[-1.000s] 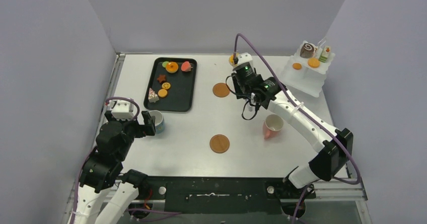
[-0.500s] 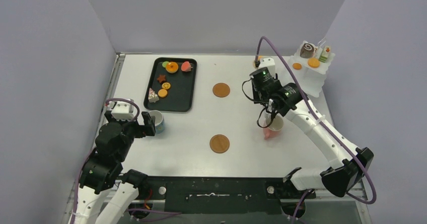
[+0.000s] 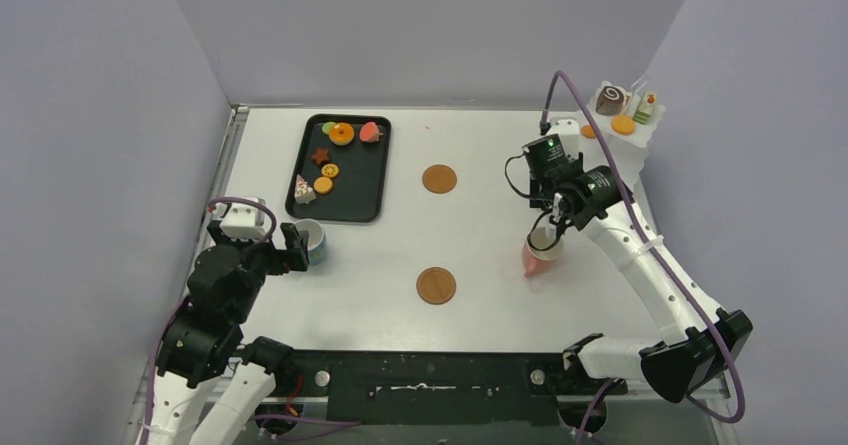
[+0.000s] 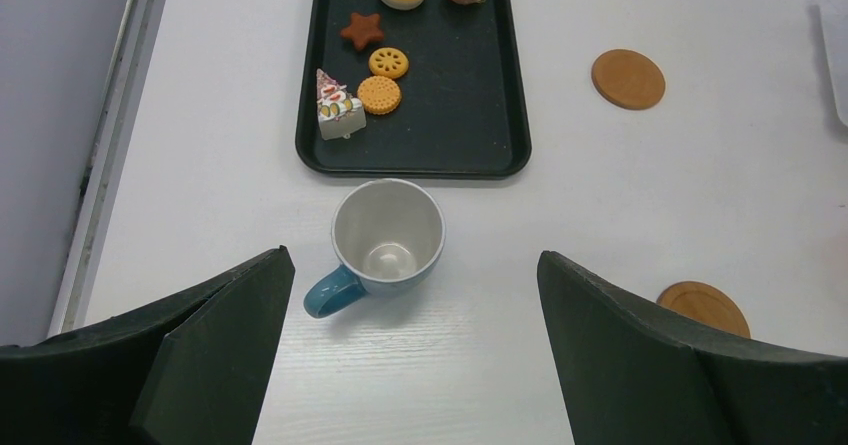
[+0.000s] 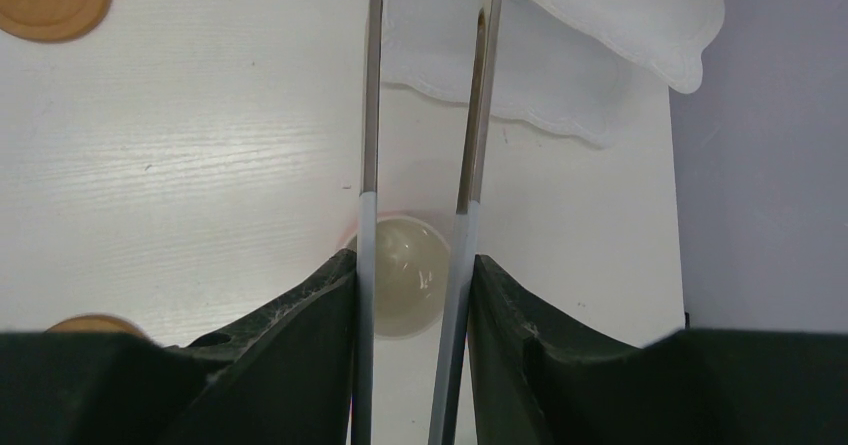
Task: Serve the afternoon tea
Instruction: Place the desert on the desert table.
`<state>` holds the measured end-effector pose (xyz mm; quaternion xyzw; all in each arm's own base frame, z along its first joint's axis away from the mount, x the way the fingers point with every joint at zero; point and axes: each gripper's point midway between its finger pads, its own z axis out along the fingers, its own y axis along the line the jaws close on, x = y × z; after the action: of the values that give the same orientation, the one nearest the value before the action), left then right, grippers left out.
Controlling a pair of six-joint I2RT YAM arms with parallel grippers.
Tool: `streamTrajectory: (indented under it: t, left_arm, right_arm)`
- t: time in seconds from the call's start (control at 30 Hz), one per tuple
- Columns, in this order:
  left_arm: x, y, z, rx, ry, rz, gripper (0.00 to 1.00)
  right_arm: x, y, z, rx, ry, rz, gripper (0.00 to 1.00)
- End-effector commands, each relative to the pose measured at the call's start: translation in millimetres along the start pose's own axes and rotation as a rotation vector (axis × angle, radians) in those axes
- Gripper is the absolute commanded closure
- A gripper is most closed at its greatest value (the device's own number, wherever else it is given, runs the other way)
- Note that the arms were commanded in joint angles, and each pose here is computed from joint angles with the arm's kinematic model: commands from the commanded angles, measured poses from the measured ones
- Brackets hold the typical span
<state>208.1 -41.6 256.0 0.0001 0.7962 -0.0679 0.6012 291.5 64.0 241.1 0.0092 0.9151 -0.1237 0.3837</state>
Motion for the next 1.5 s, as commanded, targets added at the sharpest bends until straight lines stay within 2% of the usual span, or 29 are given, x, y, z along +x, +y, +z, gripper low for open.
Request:
streamTrajectory:
  t: [0.0, 0.37, 0.53, 1.0, 1.47]
  left_arm:
    - [-17, -3, -1, 0.015, -0.066, -0.008, 0.08]
    - [-19, 0, -3, 0.006, -0.08, -0.009, 0.08]
    - [-18, -1, -1, 0.005, -0.077, -0.006, 0.09]
    - [-20, -1, -2, 0.007, -0.081, -0.003, 0.08]
    - [-22, -4, -2, 0.025, -0.093, -0.004, 0.08]
  right_arm:
    - [-7, -18, -1, 0.032, -0.026, 0.057, 0.74]
    - [17, -44, 33, 0.068, 0.072, 0.119, 0.73]
    - [18, -49, 36, 0.077, 0.075, 0.138, 0.7]
    - [5, -56, 25, 0.067, 0.03, 0.157, 0.53]
    - [-3, -65, -3, 0.06, 0.003, 0.181, 0.53]
